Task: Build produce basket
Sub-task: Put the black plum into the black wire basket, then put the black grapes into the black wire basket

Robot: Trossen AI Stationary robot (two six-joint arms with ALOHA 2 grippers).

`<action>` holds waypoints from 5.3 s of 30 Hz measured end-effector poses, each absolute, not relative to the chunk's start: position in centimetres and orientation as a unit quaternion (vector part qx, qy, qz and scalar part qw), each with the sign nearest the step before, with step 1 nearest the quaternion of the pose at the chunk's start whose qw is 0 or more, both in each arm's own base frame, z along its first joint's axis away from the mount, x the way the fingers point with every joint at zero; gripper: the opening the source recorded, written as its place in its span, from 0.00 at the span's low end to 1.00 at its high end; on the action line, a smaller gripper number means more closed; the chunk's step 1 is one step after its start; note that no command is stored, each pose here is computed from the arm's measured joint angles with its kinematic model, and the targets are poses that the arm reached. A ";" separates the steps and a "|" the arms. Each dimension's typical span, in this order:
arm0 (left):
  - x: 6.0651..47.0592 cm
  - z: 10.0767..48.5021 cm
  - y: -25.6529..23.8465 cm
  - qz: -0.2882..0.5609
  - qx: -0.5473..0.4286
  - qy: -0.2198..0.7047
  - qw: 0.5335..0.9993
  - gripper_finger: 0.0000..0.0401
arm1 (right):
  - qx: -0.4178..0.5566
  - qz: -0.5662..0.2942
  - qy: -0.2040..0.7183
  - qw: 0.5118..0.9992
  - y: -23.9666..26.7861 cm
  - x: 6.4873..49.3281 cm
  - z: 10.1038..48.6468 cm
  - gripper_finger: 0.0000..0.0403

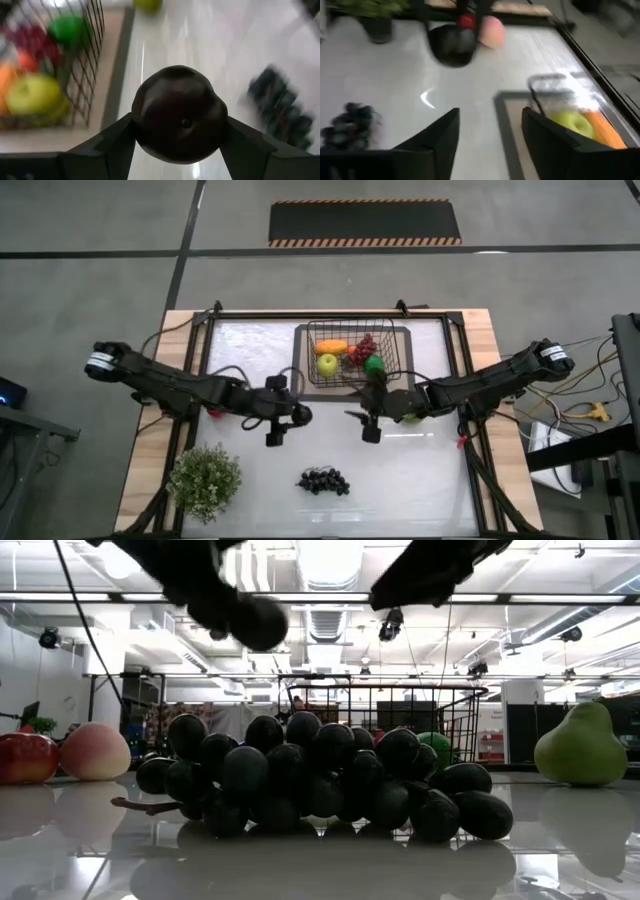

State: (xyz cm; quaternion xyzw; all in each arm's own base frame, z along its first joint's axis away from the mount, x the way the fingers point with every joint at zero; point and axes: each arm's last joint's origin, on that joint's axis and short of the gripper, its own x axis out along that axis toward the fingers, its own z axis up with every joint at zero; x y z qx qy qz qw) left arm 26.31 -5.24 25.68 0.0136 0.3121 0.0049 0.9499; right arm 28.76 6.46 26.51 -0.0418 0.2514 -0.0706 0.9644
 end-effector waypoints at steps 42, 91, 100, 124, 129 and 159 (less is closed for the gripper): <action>30.4 28.0 -5.4 -0.003 0.098 0.058 0.993 0.59 | -0.107 0.010 0.015 0.994 7.2 30.4 25.8 0.57; 23.2 28.5 -1.4 0.106 0.229 0.029 0.967 0.85 | 0.108 -0.339 0.242 0.902 -2.3 30.9 29.0 0.56; 22.6 28.7 -1.4 0.108 0.223 0.021 0.969 0.85 | 0.153 -0.426 0.265 0.852 -6.6 33.5 25.7 0.56; 21.6 28.3 -1.3 0.109 0.221 0.016 0.969 0.85 | 0.110 -0.539 0.368 0.749 -9.6 36.4 19.4 0.61; 21.6 28.3 -1.3 0.109 0.221 0.017 0.969 0.85 | 0.105 -0.545 0.368 0.746 -9.8 36.4 19.2 0.67; 21.8 28.2 -1.2 0.113 0.206 0.018 0.972 0.85 | 0.032 -0.408 0.330 0.851 -1.3 31.1 30.4 0.58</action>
